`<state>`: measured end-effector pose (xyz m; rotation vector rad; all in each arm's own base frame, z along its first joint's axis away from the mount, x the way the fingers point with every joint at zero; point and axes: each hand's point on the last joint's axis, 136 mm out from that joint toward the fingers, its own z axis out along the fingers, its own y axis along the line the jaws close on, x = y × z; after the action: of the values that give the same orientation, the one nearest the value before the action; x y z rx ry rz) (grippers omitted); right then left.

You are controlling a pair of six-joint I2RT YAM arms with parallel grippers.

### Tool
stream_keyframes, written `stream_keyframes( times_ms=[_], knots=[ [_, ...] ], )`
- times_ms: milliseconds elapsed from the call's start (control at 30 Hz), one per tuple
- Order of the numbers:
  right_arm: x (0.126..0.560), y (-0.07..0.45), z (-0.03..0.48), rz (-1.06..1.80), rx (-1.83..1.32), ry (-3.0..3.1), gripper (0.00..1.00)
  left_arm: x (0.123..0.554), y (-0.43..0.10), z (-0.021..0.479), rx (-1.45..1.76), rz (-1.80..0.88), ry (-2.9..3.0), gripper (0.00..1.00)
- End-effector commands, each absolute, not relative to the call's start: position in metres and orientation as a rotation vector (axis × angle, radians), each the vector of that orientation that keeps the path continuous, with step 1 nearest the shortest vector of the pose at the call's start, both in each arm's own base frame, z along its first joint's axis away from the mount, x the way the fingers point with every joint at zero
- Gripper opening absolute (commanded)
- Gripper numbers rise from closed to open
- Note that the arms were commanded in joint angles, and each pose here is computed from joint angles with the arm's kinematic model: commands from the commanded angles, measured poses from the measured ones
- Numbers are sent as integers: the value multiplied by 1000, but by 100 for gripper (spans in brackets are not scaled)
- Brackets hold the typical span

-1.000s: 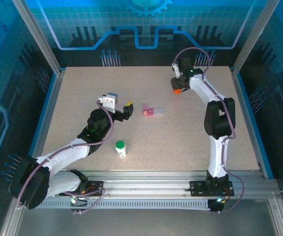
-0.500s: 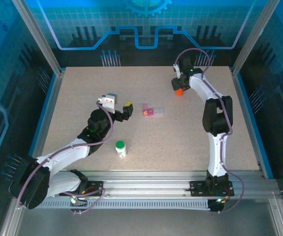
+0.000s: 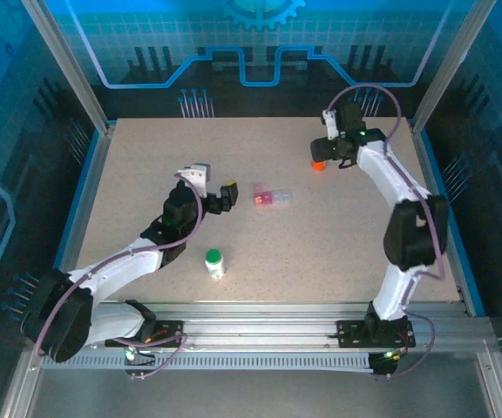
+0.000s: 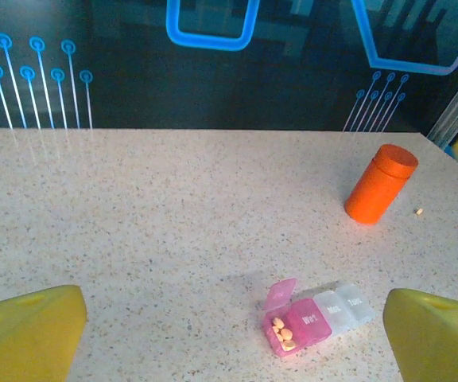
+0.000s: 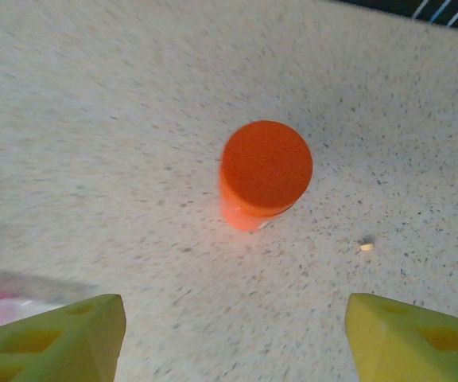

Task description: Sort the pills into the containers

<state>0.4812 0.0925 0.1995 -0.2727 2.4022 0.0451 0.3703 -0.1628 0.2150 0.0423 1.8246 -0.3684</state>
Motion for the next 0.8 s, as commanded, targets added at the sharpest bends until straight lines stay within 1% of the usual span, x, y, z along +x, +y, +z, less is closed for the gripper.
stream_keyframes(
  times_ms=[0, 167, 367, 433, 500, 533, 600, 767],
  knots=[
    [453, 130, 215, 194, -312, 2343, 71, 379, -162, 204, -60, -413, 1913, 96],
    [418, 178, 190, 359, -373, 2375, 70, 398, -158, 180, -212, -429, 2054, 97],
    [412, 208, 140, 444, -394, 2462, 68, 422, -169, 144, -379, -565, 2248, 96],
    [413, 213, 126, 440, -403, 2488, 68, 429, -177, 132, -399, -604, 2297, 92],
    [416, 214, 111, 422, -400, 2513, 68, 437, -186, 123, -395, -645, 2329, 85],
    [418, 214, 106, 412, -398, 2522, 68, 440, -190, 119, -389, -654, 2340, 84],
    [420, 212, 94, 387, -401, 2543, 68, 447, -196, 107, -372, -655, 2372, 79],
    [424, 209, 72, 339, -423, 2580, 67, 460, -204, 88, -369, -647, 2424, 72]
  ],
)
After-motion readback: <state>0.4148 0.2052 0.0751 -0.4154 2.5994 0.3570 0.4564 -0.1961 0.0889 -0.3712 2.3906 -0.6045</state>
